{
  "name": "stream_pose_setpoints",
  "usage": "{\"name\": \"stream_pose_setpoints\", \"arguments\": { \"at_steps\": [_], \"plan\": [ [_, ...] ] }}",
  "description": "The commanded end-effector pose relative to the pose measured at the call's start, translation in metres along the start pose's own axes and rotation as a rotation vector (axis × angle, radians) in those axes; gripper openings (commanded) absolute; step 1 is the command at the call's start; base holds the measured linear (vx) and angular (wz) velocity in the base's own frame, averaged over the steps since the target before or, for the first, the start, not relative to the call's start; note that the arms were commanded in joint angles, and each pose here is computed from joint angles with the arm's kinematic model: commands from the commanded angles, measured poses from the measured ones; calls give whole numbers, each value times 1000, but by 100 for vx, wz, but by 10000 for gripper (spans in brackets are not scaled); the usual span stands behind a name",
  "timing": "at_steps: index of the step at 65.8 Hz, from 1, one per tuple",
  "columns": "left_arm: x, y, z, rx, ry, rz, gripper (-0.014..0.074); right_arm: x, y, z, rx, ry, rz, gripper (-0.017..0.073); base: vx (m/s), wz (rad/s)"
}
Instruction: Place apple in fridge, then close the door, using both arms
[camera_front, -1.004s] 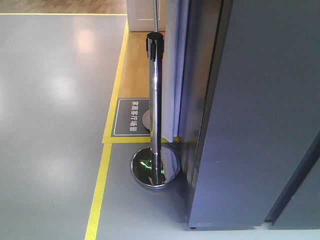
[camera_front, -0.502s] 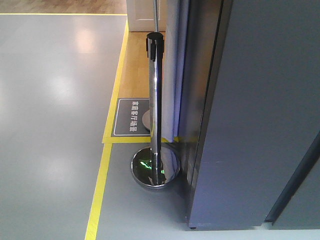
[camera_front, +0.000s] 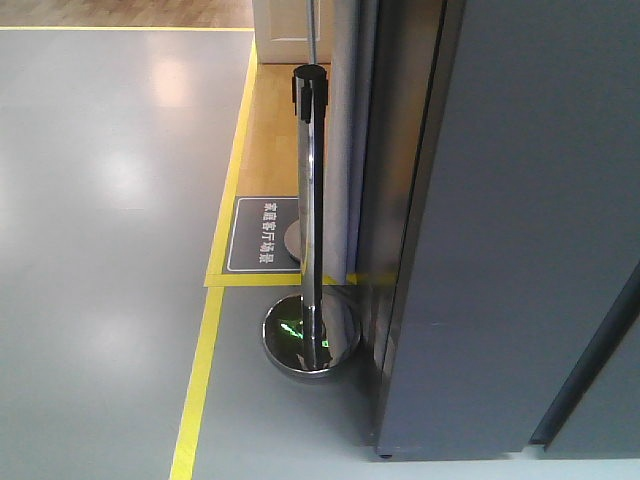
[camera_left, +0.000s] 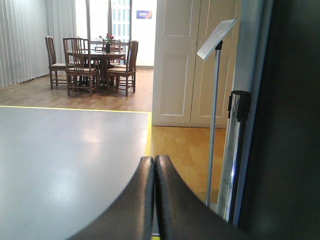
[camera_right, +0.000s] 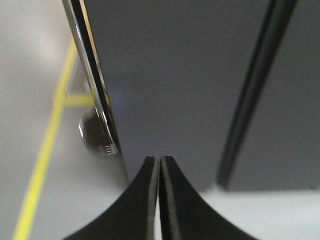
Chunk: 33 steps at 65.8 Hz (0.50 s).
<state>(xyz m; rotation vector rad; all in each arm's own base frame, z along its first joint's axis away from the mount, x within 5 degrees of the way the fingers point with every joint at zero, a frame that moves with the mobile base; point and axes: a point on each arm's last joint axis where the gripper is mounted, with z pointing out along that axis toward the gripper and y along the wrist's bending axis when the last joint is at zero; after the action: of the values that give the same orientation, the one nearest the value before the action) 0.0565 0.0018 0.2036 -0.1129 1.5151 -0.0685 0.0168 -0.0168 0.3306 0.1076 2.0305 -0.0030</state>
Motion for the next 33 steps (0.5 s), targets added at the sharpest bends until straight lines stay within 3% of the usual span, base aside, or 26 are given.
{"name": "stream_pose_setpoints", "arguments": {
  "at_steps": [1, 10, 19, 33],
  "plan": [
    [2, 0, -1, 10, -65, -8, -6, -6, 9, 4, -51, -242, 76, -2, 0, 0],
    [2, 0, -1, 10, -65, -8, -6, 15, 15, 28, -106, -406, 163, -2, 0, 0],
    [2, 0, -1, 10, -64, -8, -6, 30, 16, 49, -124, -526, 175, -2, 0, 0],
    [2, 0, -1, 10, -64, -8, -6, 60, 16, 76, -123, -486, 172, -2, 0, 0]
  ]
}}
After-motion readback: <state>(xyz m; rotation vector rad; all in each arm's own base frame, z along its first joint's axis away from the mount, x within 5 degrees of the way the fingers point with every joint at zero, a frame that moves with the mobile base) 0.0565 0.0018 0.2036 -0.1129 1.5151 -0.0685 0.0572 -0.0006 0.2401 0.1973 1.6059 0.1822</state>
